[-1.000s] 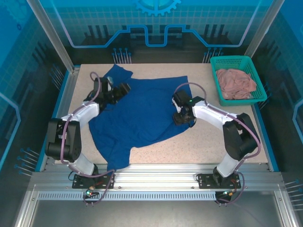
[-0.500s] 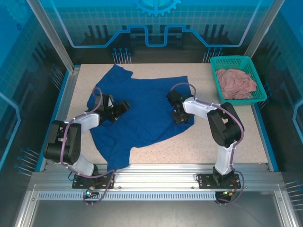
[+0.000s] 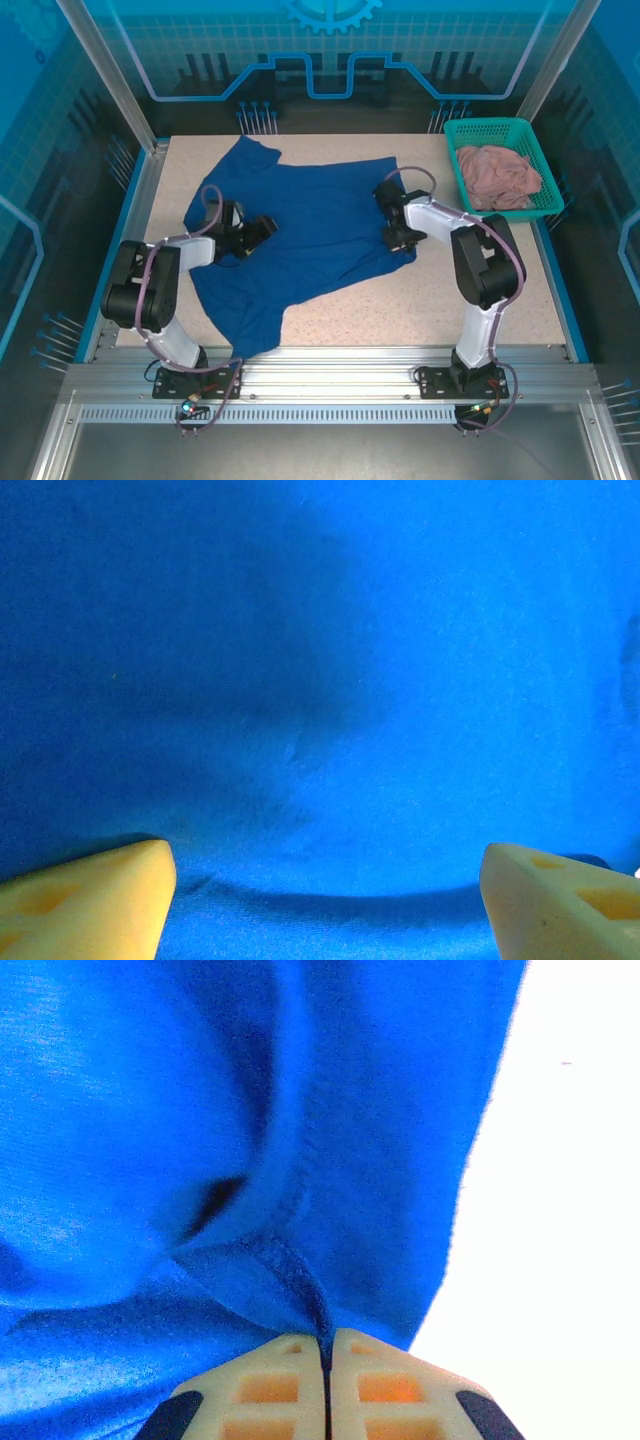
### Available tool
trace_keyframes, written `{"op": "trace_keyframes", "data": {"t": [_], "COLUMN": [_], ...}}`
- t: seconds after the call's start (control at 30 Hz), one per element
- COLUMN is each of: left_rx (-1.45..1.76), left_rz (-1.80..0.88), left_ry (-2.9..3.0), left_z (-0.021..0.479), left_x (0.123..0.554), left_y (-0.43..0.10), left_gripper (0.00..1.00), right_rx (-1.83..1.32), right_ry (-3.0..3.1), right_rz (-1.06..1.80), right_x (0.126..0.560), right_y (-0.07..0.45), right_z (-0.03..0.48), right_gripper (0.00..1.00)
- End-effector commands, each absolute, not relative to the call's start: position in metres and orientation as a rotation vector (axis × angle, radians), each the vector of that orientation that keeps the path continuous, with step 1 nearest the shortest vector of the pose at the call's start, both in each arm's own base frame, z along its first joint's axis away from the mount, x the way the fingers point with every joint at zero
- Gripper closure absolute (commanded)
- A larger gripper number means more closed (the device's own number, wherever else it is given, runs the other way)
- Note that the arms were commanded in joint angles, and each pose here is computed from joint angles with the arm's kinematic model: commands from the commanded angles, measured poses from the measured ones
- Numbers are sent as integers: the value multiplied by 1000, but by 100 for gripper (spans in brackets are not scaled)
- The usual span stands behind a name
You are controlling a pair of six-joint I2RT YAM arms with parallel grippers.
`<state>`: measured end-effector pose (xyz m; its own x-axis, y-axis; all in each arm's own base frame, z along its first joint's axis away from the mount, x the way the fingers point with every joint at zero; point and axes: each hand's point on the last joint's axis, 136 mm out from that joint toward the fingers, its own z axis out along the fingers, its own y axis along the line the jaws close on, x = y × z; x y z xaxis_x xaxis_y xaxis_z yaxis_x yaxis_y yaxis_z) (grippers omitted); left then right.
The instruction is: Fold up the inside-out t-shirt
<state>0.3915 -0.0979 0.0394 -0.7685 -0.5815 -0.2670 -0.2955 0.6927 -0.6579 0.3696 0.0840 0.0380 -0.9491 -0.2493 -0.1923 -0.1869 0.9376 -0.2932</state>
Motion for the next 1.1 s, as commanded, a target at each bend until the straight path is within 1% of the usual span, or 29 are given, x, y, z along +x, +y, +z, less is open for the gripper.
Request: {"op": "trace_keyframes", "data": {"t": [0.0,0.17,0.3,0.43,0.53,0.9,1.0,1.07], "left_rx": [-709,-708,-703,-702,-701,-691,-692,-690], "left_rz": [-793,-792,-790,-799,-801,-807,-811,-817], "left_ry": [2526,2538,2545,2550,2550,2550,2549,2548], "left_z": [11,7,5,4,3,6,6,6], "left_x": [380,380,381,382,382,382,382,383], "left_y": [-95,-95,-95,-97,-97,-98,-98,-99], "left_gripper": [19,19,19,19,19,19,19,19], "right_rx": [-261,-180,-124,-111,-107,12,59,60], "right_ry": [2839,2842,2848,2857,2859,2945,2946,2947], "right_rz": [-430,-466,-499,-357,-283,-5,60,95], "right_x": [370,369,365,361,359,356,357,361], "right_y": [63,36,19,34,42,47,42,43], "right_z": [63,73,78,78,77,49,43,40], "right_gripper": [92,88,80,70,64,56,56,58]}}
